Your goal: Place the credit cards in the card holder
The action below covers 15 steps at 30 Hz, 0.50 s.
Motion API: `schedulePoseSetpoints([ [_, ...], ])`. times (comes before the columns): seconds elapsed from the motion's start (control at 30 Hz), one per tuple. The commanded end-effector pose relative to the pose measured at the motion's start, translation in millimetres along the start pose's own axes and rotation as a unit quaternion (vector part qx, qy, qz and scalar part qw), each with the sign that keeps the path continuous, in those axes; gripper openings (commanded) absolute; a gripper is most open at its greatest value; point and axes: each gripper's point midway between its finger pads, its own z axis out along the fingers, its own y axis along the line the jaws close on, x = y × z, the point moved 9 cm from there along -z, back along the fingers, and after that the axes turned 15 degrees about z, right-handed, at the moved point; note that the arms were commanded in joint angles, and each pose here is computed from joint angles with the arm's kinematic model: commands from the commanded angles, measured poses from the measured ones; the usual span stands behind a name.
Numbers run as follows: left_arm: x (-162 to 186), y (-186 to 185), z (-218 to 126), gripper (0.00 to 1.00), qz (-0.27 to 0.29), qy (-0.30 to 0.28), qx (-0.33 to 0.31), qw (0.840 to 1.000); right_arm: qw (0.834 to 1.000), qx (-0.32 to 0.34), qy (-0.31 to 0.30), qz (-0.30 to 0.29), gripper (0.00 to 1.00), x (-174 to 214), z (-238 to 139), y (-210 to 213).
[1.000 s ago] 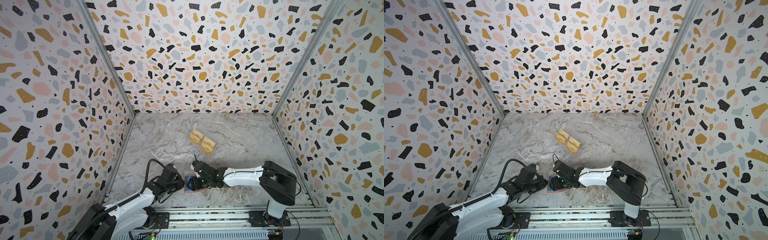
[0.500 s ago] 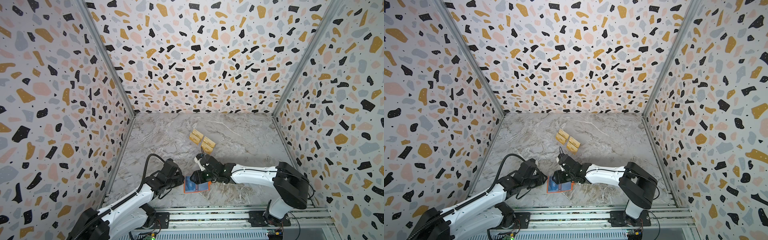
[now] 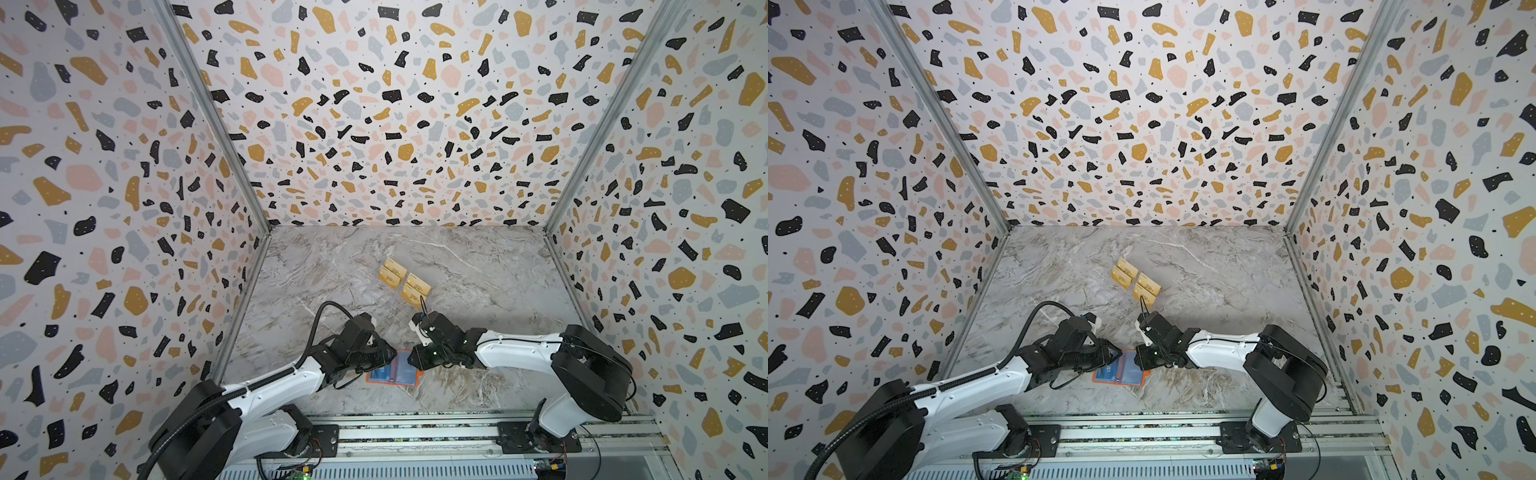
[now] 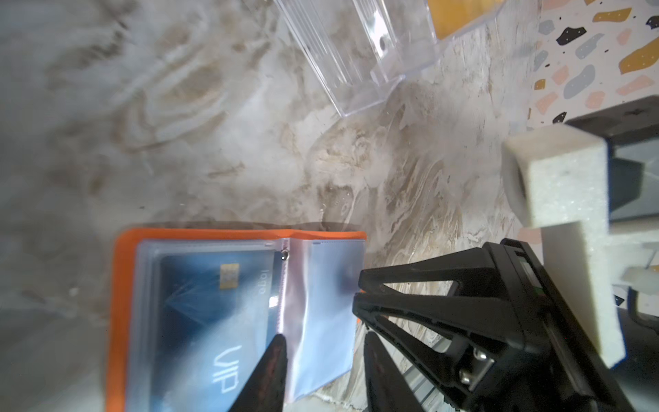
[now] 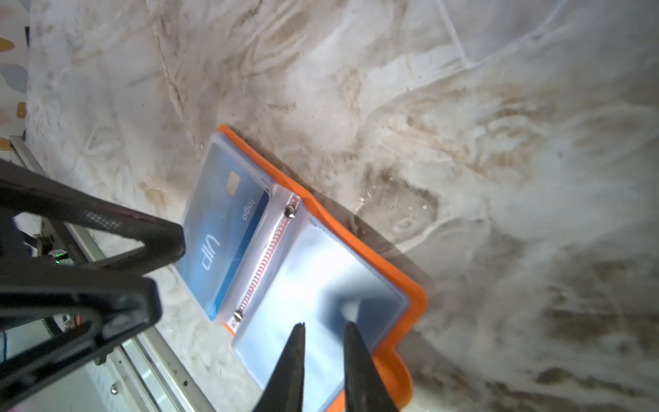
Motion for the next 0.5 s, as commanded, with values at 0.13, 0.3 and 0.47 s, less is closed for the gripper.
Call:
schedulePoseSetpoints([
  [0.13, -11.5, -17.8, 16.2, 0.38, 0.022, 0.011, 0.046, 0.999, 1.0, 0.027, -0.013, -0.008, 0.2, 3.1, -3.4, -10.9],
  [0.3, -9.8, -17.0, 26.1, 0.39, 0.05, 0.05, 0.04, 0.997, 0.999, 0.035, -0.014, -0.012, 0.19, 1.0, 1.2, -15.3],
  [0.47, -5.8, -12.3, 30.0, 0.38, 0.065, 0.068, 0.03, 0.995, 0.999, 0.036, -0.014, -0.011, 0.18, -0.3, 3.5, -16.3],
])
